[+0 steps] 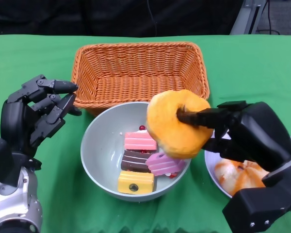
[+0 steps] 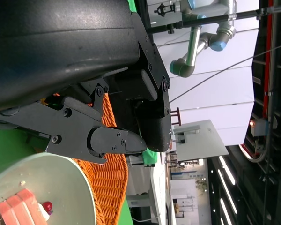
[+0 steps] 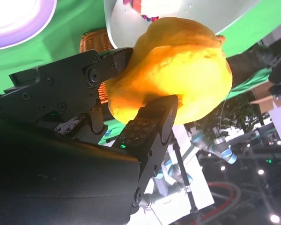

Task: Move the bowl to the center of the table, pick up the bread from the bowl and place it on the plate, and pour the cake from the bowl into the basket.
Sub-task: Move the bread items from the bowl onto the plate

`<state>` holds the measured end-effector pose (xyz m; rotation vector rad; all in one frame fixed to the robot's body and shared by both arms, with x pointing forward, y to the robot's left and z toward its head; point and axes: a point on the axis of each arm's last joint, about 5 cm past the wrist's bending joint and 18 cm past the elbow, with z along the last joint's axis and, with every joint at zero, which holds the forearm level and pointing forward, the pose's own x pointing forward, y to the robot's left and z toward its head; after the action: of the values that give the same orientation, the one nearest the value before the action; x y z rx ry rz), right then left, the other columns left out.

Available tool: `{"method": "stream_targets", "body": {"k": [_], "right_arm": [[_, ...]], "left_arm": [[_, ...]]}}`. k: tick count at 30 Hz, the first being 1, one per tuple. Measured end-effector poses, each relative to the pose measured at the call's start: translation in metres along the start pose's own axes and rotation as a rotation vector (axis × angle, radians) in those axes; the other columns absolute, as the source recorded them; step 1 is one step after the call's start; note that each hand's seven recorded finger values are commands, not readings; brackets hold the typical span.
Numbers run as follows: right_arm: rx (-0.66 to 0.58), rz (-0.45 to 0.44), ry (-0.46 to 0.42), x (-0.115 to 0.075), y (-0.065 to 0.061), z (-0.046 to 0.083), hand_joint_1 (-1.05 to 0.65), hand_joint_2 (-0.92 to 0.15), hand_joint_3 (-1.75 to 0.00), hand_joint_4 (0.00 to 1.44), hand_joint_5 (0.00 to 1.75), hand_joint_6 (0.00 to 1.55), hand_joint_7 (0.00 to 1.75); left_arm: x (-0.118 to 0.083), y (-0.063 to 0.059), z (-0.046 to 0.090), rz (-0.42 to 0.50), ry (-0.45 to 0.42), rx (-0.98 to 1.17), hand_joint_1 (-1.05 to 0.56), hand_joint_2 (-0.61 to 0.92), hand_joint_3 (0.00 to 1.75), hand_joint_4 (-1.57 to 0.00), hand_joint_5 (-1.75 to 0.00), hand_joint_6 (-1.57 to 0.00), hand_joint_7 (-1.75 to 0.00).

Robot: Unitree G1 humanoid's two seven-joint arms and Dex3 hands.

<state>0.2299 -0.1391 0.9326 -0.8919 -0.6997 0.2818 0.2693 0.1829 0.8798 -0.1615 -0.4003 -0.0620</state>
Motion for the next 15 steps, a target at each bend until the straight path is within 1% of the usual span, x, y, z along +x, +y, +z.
{"method": "stream_targets", "body": {"k": [2,5,7,10,15], "right_arm": [[0.001,-0.016,0.016,-0.005,-0.002,0.000,-0.02,-0.86,0.00,0.88,1.30,1.27,0.06],[-0.008,-0.042,0.074,-0.016,-0.006,-0.003,-0.02,-0.86,-0.01,0.87,1.29,1.26,0.06],[-0.014,-0.048,0.107,-0.020,-0.008,-0.005,-0.01,-0.86,-0.01,0.87,1.30,1.26,0.05],[-0.016,-0.054,0.109,-0.021,-0.009,-0.004,0.01,-0.86,0.00,0.87,1.31,1.26,0.06],[-0.017,-0.056,0.107,-0.020,-0.010,-0.004,-0.02,-0.86,0.00,0.86,1.33,1.26,0.06]], "left_arm": [[0.000,0.000,0.000,-0.006,0.001,-0.001,-0.21,0.92,0.26,-0.83,-1.35,-0.96,-0.79],[0.000,0.002,-0.001,-0.002,0.007,0.000,-0.22,0.92,0.25,-0.84,-1.35,-0.97,-0.79],[-0.001,0.002,-0.001,-0.002,0.011,0.000,-0.22,0.92,0.25,-0.84,-1.35,-0.97,-0.79],[-0.001,0.001,-0.001,-0.004,0.012,0.000,-0.21,0.92,0.25,-0.84,-1.35,-0.97,-0.79],[-0.001,0.001,-0.001,-0.005,0.013,0.001,-0.21,0.92,0.25,-0.84,-1.36,-0.97,-0.81]]}}
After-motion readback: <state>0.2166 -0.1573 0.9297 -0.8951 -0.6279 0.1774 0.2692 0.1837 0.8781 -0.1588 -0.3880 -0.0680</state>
